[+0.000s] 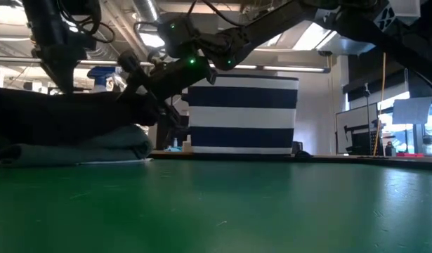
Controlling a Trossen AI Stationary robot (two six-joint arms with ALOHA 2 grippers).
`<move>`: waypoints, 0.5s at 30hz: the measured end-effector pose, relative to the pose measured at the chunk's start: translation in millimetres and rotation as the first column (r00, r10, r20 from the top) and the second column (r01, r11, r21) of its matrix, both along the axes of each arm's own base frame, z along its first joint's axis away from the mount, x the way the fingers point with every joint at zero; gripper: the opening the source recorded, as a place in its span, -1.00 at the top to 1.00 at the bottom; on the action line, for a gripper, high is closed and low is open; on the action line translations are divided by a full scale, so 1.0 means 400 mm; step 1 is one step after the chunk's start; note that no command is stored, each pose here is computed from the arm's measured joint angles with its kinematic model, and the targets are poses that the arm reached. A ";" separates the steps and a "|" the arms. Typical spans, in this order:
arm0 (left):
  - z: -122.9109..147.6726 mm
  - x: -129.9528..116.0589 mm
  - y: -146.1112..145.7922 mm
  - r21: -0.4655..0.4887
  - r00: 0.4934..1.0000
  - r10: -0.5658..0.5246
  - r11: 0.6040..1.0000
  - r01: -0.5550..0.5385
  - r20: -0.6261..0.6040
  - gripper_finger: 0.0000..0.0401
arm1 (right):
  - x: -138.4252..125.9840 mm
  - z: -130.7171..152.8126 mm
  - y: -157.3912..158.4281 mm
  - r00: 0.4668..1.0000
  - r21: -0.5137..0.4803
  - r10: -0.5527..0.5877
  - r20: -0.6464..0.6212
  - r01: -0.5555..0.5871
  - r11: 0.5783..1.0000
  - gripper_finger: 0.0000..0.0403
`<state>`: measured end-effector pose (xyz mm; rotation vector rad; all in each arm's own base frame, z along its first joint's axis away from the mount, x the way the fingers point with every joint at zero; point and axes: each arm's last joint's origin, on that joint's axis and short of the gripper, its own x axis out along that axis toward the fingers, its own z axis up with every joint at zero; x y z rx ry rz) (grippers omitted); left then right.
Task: Fold Laundry from Bin
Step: Stack the black shirt on top of the green shirt on the table
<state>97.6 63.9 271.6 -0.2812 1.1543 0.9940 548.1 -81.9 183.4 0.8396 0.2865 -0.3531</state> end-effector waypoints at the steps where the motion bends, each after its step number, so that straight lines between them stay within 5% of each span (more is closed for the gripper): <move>1: 0.009 -0.002 0.000 0.010 1.000 0.003 1.000 -0.003 0.000 0.20 | -0.001 -0.003 -0.001 1.000 -0.003 0.001 -0.013 -0.001 1.000 0.12; 6: 0.078 0.012 0.000 0.020 0.981 -0.032 0.999 0.029 0.193 0.13 | -0.005 -0.006 -0.016 0.999 -0.004 0.029 -0.027 -0.029 1.000 -0.05; 11: 0.111 0.057 0.001 0.018 0.858 -0.122 0.991 0.131 0.500 0.13 | -0.008 -0.006 -0.033 0.995 -0.033 0.099 -0.032 -0.100 0.994 -0.08; 15: 0.040 0.075 0.008 0.022 0.886 -0.110 0.993 0.112 0.451 0.13 | -0.013 -0.006 -0.052 0.988 -0.056 0.135 -0.069 -0.139 0.989 -0.04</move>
